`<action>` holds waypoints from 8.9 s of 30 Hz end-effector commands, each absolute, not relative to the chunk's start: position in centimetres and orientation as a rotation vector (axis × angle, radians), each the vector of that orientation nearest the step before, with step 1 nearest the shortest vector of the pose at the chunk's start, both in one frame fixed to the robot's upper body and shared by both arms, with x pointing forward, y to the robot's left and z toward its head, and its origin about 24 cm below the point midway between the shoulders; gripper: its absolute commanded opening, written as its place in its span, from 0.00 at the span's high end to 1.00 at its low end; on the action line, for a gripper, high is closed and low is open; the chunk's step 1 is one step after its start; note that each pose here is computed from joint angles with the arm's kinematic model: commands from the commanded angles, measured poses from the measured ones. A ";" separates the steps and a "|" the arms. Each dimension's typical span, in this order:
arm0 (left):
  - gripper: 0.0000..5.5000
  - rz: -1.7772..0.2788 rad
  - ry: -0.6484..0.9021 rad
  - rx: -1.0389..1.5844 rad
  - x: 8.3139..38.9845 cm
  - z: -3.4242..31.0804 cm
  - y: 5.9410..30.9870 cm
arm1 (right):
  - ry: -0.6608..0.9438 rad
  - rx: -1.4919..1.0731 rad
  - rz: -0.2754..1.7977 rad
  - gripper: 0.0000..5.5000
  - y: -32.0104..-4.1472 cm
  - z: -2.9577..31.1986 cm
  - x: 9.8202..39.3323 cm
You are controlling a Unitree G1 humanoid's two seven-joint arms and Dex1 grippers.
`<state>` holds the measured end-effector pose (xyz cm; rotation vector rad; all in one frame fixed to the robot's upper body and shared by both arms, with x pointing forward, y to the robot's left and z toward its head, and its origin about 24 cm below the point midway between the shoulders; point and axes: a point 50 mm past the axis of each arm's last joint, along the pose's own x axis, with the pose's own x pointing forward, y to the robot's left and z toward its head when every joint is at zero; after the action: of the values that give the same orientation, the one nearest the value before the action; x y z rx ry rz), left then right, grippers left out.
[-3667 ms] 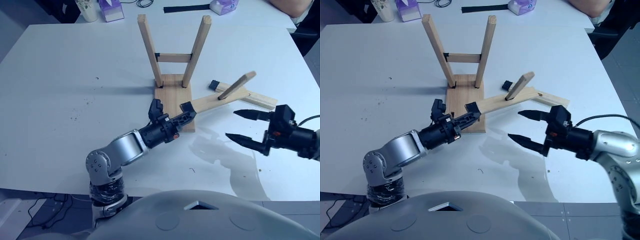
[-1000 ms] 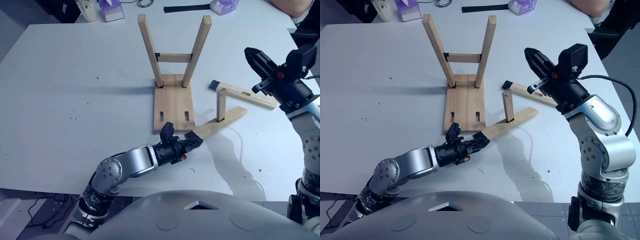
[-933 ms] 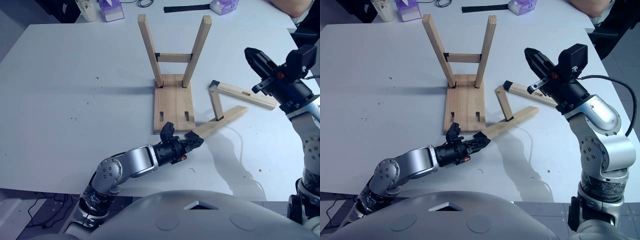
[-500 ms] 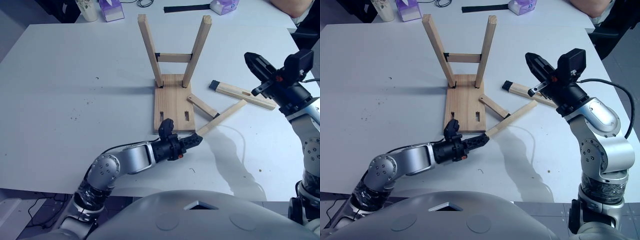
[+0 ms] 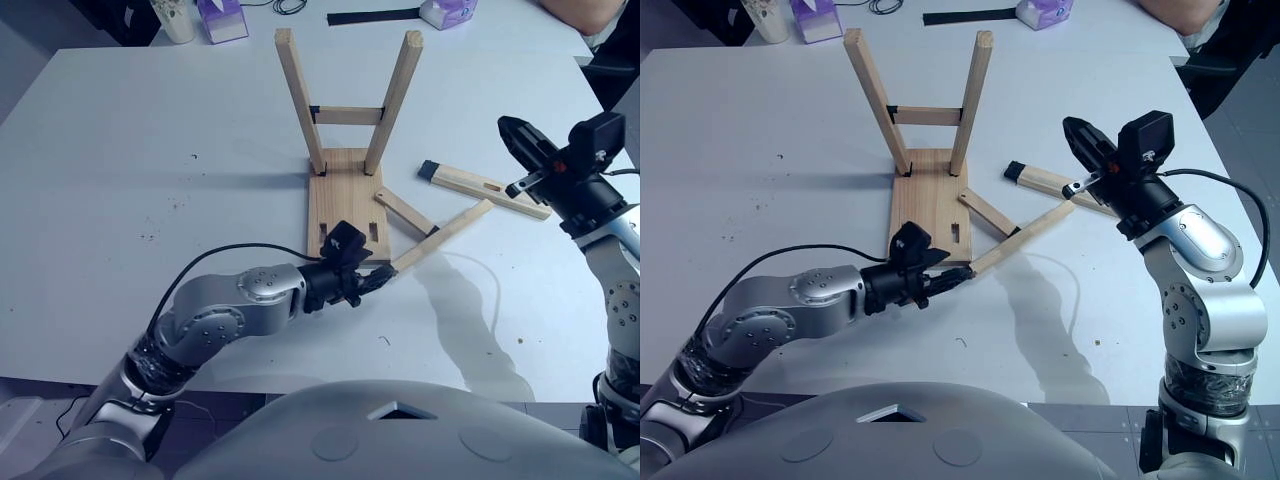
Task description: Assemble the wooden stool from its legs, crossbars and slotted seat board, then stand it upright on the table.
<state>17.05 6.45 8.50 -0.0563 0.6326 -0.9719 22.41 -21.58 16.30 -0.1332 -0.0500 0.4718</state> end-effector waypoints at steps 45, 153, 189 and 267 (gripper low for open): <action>0.51 -1.007 0.370 0.122 20.6 9.5 5.4 | 0.419 -0.434 0.749 1.00 -20.8 6.6 19.4; 1.00 -1.168 0.421 0.150 16.5 5.4 2.4 | 0.085 -0.549 0.950 1.00 -20.1 12.6 19.9; 1.00 -1.140 0.276 0.289 18.9 7.5 1.7 | -0.026 -0.457 0.913 0.70 -18.8 14.8 20.1; 1.00 -1.143 0.417 0.341 17.6 4.3 0.6 | -0.023 -0.416 0.834 0.64 -20.4 14.3 20.5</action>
<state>17.55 0.16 4.98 0.3285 0.3705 -1.1536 20.51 -20.89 13.75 -0.4313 -0.0013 0.8249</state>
